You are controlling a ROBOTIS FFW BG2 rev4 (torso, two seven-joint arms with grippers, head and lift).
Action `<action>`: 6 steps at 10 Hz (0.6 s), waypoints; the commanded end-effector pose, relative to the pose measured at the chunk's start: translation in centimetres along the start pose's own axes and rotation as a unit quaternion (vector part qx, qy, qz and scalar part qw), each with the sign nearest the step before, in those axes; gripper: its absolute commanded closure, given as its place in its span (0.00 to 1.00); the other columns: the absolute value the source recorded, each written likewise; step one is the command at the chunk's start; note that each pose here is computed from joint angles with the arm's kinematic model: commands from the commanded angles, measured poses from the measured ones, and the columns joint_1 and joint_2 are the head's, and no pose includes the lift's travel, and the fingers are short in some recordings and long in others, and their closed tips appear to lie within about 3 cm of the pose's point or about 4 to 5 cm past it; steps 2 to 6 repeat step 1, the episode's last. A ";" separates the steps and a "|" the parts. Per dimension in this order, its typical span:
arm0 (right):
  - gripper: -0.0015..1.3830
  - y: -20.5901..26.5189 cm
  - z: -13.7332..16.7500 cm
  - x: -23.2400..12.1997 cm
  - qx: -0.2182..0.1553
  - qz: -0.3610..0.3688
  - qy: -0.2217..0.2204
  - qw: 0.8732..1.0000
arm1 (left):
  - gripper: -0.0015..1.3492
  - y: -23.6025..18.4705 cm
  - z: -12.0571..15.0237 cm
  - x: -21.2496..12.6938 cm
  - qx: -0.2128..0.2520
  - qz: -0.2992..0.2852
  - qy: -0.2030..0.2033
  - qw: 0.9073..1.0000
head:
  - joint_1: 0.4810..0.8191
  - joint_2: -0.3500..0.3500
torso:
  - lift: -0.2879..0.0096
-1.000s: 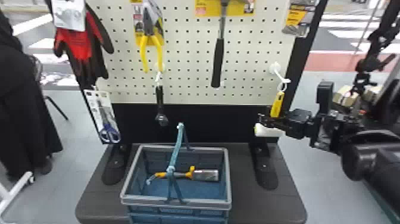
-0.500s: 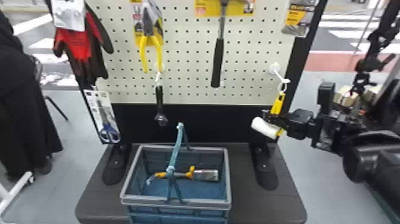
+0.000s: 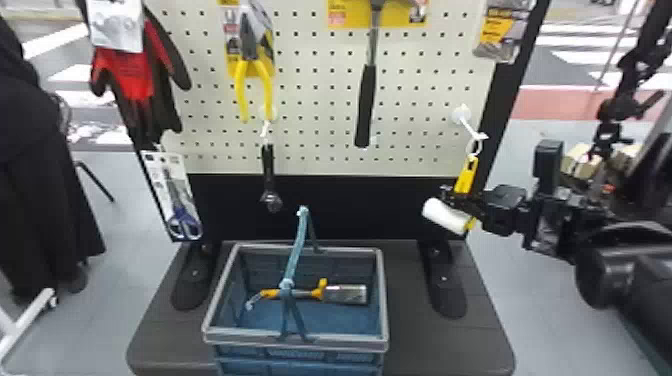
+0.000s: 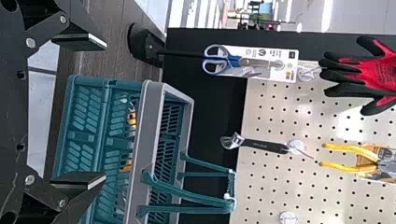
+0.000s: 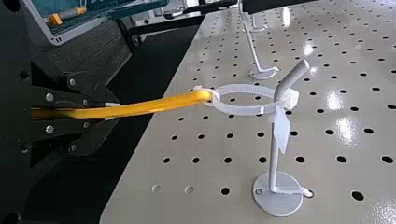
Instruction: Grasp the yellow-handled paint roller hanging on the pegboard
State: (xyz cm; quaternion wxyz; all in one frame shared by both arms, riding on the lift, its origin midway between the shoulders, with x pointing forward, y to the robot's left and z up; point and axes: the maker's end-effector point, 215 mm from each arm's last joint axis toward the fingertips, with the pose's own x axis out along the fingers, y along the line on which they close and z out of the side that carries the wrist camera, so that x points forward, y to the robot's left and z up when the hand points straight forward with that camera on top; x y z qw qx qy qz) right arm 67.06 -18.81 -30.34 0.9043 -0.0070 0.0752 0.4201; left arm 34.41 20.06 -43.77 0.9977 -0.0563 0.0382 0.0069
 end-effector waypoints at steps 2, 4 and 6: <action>0.93 0.0 -0.1 0.0 0.000 0.000 0.000 1.000 | 0.22 0.1 0.0 0.0 0.000 0.001 0.000 1.000 | 0.20 0.50 | 0.63; 0.93 0.0 -0.1 0.0 0.000 0.000 0.000 1.000 | 0.22 0.1 0.0 0.0 0.000 0.001 0.000 1.000 | 0.20 0.50 | 0.63; 0.93 0.0 -0.1 0.0 0.000 0.000 0.000 1.000 | 0.22 0.1 0.0 0.0 0.000 0.001 0.000 1.000 | 0.20 0.50 | 0.63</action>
